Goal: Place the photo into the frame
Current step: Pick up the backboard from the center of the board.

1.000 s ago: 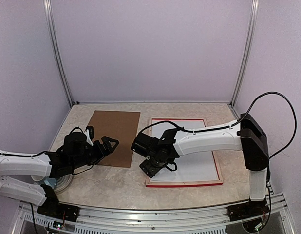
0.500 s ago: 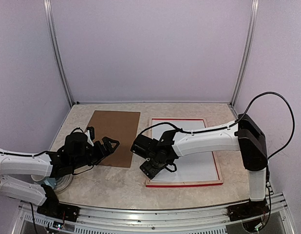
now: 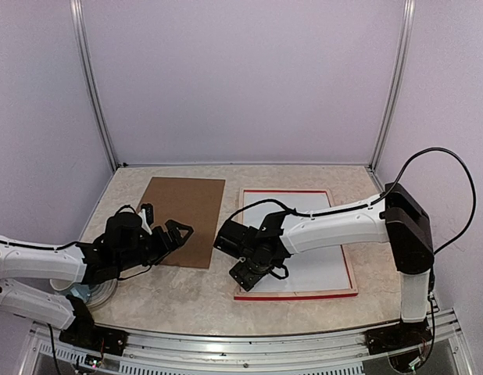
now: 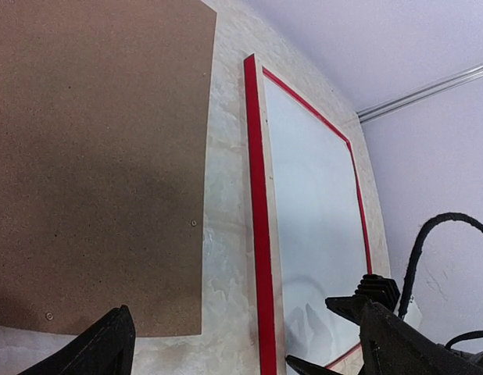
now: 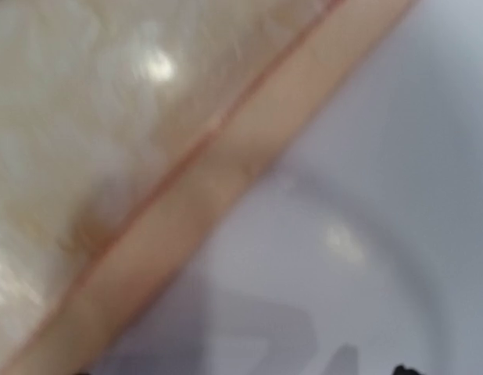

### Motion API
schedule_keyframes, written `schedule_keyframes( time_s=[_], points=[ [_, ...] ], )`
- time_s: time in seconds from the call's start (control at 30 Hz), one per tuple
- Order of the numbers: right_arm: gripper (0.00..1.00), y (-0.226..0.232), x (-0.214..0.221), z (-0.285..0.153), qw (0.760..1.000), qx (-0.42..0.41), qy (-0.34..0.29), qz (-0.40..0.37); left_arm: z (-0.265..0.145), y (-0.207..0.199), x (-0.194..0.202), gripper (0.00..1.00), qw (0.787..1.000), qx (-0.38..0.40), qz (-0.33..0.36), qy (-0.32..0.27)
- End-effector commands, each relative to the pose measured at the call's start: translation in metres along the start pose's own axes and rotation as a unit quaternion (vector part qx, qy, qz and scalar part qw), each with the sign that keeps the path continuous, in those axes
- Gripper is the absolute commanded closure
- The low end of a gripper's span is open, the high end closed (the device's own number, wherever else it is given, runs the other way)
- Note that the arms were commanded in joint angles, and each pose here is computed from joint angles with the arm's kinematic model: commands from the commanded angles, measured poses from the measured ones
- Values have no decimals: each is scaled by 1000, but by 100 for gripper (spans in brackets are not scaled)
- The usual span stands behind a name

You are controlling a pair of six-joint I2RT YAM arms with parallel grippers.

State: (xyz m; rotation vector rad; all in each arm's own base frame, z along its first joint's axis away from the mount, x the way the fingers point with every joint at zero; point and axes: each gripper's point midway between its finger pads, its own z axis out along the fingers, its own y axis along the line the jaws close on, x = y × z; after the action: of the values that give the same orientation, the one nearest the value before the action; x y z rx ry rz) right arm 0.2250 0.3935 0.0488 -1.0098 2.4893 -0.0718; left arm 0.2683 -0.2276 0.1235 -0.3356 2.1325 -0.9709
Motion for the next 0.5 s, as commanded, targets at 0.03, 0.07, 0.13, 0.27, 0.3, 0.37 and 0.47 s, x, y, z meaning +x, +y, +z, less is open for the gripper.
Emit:
schedule_keyframes(
  time_s=[0.03,0.07,0.13,0.27,0.3,0.37,0.47],
  points=[
    [17,-5,27,-4,999,12,34,-16,3,-12,-5,1,1000,19,-4,-4],
    [17,-6,28,-4,999,13,35,-17,4,-12,-5,1,1000,19,-4,-4],
    [17,-8,29,-5,999,15,35,-17,4,-13,-6,1,1000,19,-4,-4],
    [17,-10,24,-8,999,21,29,-18,3,-14,-6,1,1000,20,-4,-5],
    [17,-11,22,-9,999,22,27,-18,3,-14,-6,1,1000,21,-4,-5],
    [16,-12,19,-11,999,25,23,-19,3,-14,-6,1,1000,22,-4,-5],
    [15,-21,14,-20,999,34,14,-19,1,-13,-6,1,1000,21,-4,-5]
  ],
)
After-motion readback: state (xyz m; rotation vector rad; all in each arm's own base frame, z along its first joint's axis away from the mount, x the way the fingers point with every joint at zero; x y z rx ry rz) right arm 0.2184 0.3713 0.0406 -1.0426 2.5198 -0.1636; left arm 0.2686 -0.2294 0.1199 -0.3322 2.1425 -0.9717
